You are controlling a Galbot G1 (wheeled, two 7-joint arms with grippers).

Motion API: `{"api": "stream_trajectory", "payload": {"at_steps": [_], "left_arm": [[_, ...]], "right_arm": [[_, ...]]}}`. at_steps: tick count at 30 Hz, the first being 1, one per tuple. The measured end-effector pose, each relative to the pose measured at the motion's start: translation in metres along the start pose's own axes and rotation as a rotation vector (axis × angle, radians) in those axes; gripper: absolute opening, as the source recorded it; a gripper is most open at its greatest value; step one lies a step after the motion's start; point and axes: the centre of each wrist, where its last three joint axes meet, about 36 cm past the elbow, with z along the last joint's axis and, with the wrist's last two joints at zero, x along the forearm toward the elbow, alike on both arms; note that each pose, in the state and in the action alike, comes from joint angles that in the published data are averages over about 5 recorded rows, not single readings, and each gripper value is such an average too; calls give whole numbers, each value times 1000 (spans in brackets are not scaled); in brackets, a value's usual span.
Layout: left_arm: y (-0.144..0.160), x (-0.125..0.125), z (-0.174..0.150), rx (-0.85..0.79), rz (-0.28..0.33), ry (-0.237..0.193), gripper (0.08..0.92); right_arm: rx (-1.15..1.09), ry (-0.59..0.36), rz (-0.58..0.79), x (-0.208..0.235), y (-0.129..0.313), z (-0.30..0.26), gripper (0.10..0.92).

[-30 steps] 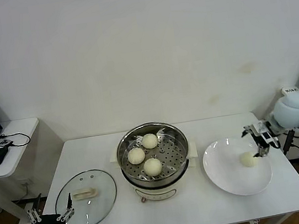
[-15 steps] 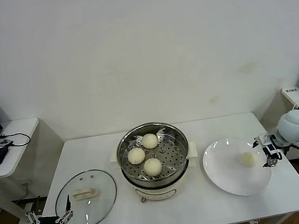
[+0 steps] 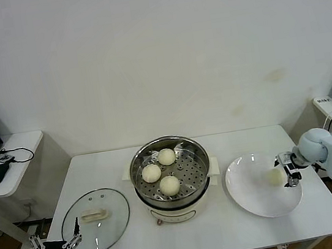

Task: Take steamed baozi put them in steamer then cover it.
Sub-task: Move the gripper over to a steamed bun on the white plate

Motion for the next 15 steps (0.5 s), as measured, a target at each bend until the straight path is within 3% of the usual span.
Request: {"api": "stream_trajectory", "payload": {"at_steps": [15], "left_arm": [[0,0,-1,3,-7,-2,823]], "right_arm": [[-4,9,-13,-2,-9,-8,596]]}}
